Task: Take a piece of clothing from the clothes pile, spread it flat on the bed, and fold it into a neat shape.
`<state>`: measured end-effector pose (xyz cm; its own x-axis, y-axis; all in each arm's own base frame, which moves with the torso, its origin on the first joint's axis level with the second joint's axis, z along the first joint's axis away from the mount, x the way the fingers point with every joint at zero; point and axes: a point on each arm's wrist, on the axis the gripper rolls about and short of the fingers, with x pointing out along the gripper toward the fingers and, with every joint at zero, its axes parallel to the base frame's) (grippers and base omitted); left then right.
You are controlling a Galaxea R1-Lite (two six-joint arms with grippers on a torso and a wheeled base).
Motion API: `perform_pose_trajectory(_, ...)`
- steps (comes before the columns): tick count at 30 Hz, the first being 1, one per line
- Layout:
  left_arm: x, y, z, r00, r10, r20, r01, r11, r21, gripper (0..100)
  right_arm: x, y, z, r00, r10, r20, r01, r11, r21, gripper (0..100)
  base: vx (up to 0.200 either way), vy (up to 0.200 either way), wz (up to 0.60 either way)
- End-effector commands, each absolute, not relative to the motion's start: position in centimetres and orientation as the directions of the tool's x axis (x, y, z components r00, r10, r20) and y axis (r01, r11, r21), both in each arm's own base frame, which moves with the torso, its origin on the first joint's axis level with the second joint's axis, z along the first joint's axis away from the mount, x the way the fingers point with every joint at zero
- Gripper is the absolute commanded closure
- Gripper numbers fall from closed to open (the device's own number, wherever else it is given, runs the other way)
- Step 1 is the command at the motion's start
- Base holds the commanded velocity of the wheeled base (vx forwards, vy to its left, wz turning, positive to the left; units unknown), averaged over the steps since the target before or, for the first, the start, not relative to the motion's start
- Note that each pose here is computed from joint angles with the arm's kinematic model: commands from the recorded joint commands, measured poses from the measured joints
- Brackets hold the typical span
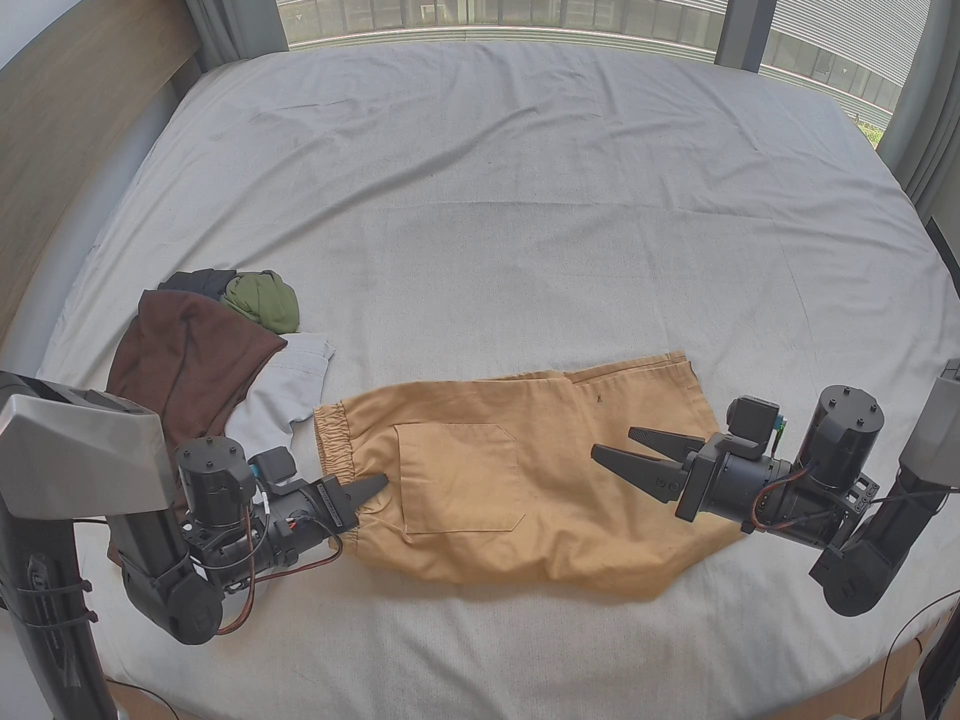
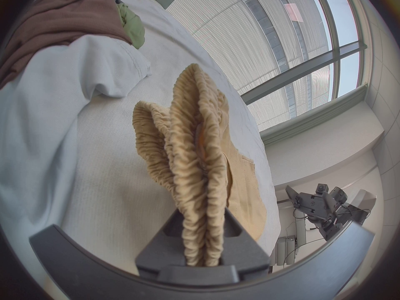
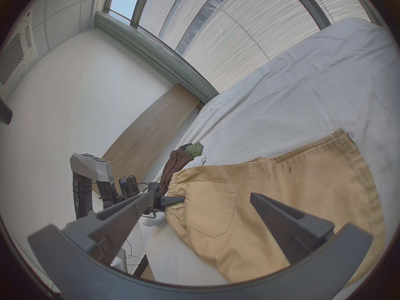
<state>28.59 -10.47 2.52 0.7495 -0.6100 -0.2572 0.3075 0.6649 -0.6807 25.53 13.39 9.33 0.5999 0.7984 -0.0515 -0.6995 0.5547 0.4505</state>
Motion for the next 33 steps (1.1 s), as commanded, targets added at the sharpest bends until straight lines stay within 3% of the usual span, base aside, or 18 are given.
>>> perform_pose_trajectory(1, 27.1, -9.9, 4.1, 0.753, -0.611, -0.242, 0.318, 0.661, -0.680, 100, 25.6, 13.2, 9.1, 0.606, 0.793, -0.061, -0.691, 0.563, 0.453, 0, 0.000, 0.000, 0.00)
perform_pose_trajectory(8, 26.1, -8.7, 3.6, 0.757, -0.586, -0.288, 0.269, 0.681, -0.681, 100, 25.6, 13.1, 9.1, 0.608, 0.791, -0.061, -0.690, 0.565, 0.453, 0, 0.000, 0.000, 0.00)
perform_pose_trajectory(33, 26.0, -8.4, 4.3, 0.766, -0.586, -0.264, 0.285, 0.677, -0.678, 100, 25.7, 13.0, 9.1, 0.610, 0.790, -0.061, -0.689, 0.566, 0.453, 0, 0.000, 0.000, 0.00)
